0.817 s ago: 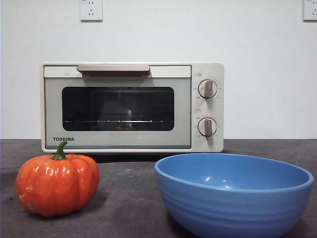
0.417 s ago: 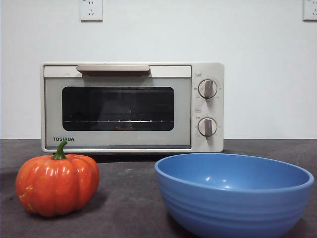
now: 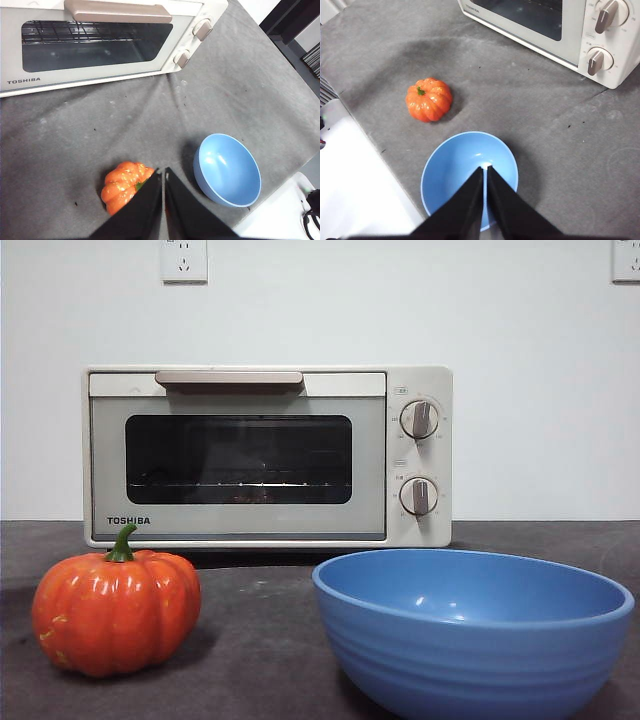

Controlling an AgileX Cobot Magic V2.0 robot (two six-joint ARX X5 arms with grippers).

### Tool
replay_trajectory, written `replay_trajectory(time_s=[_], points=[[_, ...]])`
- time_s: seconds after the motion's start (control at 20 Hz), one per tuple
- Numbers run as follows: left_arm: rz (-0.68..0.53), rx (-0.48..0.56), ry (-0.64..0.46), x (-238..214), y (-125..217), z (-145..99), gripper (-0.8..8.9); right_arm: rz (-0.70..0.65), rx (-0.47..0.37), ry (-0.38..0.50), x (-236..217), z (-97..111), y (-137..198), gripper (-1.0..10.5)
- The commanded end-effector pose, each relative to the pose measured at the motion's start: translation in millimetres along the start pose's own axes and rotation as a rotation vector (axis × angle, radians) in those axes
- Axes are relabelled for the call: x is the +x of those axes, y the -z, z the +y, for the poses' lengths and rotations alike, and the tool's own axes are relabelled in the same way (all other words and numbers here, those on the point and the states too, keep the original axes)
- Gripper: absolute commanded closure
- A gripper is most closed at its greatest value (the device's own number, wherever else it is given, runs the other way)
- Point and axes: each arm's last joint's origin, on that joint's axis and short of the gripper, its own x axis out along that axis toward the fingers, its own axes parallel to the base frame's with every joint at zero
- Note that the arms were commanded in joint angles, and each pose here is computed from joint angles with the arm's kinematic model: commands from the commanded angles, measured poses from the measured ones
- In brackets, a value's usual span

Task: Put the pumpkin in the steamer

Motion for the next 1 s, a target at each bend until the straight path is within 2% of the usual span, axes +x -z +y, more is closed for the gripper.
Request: replay_trajectory(time_s=[0.05,0.1,0.15,0.25,0.3,0.65,0.85,1.0], points=[[-0.018,0.031,0.007,-2,-5,-2,7.98,-0.013,-0.023,-0.003,-1,1,-5,9.4],[-0.018,0.031,0.007,-2,-5,-2,7.98,-0.012,-0.020,-0.003,-1,1,-5,9.2],[-0.018,0.031,0.007,-2,-5,-2,7.98,-0.013,-0.018,-0.003,-1,1,-5,8.2],[-0.018,0.031,0.007,-2,-5,-2,7.98,-0.012,-0.006,-0.001,-1,1,-5,5.4],[-0.018,0.031,0.007,-2,-5,-2,7.98,-0.013,0.002,0.000,-1,1,-5,5.1],[-0.019,0.033,0.007,-2,-5,-2,7.98,-0.026,-0.009,-0.021,2,3,-9,5.1],[-0.019,0.033,0.007,-2,-5,-2,7.98,-0.022,-0.040,-0.097,18,9,-25,5.1],[-0.019,0.033,0.007,-2,-5,-2,7.98,-0.006,-0.096,-0.155,37,19,-48,5.1]])
